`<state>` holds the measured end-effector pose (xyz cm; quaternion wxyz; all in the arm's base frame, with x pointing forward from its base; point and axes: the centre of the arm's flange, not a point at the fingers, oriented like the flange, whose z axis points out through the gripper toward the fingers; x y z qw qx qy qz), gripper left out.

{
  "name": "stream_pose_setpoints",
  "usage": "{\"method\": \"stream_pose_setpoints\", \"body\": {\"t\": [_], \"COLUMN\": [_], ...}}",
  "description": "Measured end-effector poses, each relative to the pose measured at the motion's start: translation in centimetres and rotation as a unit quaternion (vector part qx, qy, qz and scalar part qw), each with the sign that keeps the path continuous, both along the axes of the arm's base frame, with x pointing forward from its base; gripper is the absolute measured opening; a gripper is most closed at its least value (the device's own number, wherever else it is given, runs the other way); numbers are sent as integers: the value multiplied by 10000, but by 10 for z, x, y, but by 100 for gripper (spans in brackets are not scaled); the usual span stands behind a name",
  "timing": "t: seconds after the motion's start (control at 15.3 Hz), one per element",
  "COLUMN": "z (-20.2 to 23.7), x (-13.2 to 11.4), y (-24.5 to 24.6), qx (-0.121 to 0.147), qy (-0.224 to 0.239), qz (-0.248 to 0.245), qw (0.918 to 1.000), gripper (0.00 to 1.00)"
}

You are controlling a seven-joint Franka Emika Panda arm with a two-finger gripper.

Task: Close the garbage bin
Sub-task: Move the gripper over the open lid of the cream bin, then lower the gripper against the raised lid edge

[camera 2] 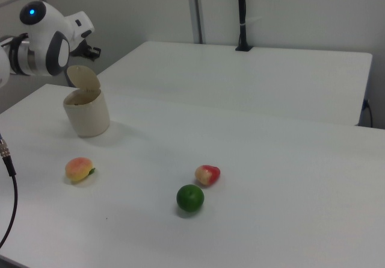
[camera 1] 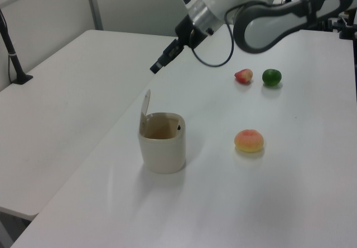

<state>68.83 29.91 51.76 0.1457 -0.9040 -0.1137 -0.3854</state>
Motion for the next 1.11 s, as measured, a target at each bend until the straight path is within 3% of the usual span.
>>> {"method": "stream_pose_setpoints", "body": {"t": [0.72,1.11], "z": [-31,-46], "x": [7,7], "y": [27,36], "qx": [42,62], "qy": [-403,-343], "qz": [161,219], "qw": [9990,9992], "gripper": [1,1]}}
